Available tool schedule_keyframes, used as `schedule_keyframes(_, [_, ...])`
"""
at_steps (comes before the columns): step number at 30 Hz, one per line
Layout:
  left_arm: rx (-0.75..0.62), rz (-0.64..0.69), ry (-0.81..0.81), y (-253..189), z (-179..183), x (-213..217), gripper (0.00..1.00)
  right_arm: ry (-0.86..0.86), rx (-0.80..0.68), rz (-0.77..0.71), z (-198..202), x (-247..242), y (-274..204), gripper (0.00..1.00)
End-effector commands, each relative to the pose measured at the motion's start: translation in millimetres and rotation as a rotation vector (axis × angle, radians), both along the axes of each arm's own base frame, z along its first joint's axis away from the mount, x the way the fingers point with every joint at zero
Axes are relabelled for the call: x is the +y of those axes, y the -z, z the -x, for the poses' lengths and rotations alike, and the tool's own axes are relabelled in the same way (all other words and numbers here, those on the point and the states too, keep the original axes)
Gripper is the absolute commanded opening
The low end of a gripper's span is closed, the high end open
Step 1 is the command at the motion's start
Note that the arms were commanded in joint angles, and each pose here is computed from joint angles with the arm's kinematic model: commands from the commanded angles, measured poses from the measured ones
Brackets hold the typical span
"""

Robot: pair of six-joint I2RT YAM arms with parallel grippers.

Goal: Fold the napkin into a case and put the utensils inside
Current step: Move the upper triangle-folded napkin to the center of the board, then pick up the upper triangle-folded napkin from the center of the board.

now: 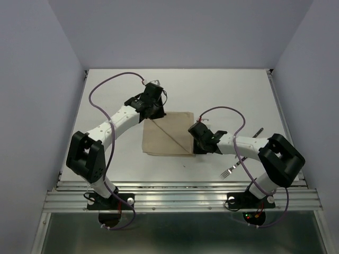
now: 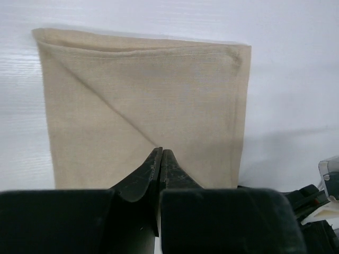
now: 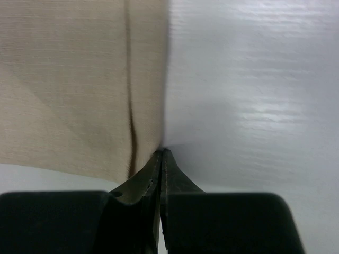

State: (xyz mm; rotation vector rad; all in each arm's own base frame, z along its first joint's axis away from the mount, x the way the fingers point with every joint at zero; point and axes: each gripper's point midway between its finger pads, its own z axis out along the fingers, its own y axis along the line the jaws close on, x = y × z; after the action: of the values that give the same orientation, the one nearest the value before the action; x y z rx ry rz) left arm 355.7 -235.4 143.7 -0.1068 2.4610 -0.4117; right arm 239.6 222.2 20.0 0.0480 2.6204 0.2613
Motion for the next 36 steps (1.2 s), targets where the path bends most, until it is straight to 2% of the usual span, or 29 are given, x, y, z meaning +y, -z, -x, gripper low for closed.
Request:
schedule_keyframes(1, [-0.027, -0.102, -0.063, -14, 13, 33, 0.10, -0.116, -0.030, -0.040, -7, 55, -1, 0.01])
schedule_keyframes(3, [-0.047, -0.148, -0.104, -22, 15, 47, 0.11, -0.141, -0.044, -0.033, -7, 71, -1, 0.01])
schedule_keyframes(6, [-0.072, -0.172, -0.122, -31, 20, 59, 0.17, -0.164, -0.066, -0.099, -7, 94, -15, 0.01])
schedule_keyframes(10, [-0.065, -0.196, -0.099, -26, 26, 62, 0.24, -0.127, -0.131, -0.112, -11, 84, -36, 0.05])
schedule_keyframes(16, [-0.044, -0.279, -0.073, -5, 36, 53, 0.39, 0.035, -0.130, -0.059, -17, 12, -29, 0.10])
schedule_keyframes(20, [-0.065, -0.351, -0.002, 7, 58, 21, 0.55, 0.149, -0.111, -0.103, -20, -40, -28, 0.16])
schedule_keyframes(25, [-0.037, -0.428, 0.098, 45, 87, -16, 0.56, 0.240, -0.130, -0.124, -27, -86, -32, 0.25])
schedule_keyframes(31, [-0.039, -0.496, 0.214, 73, 121, -52, 0.56, 0.261, -0.145, -0.153, -25, -96, -37, 0.30])
schedule_keyframes(36, [-0.062, -0.542, 0.266, 85, 131, -68, 0.55, 0.266, -0.138, -0.152, -21, -99, -34, 0.36])
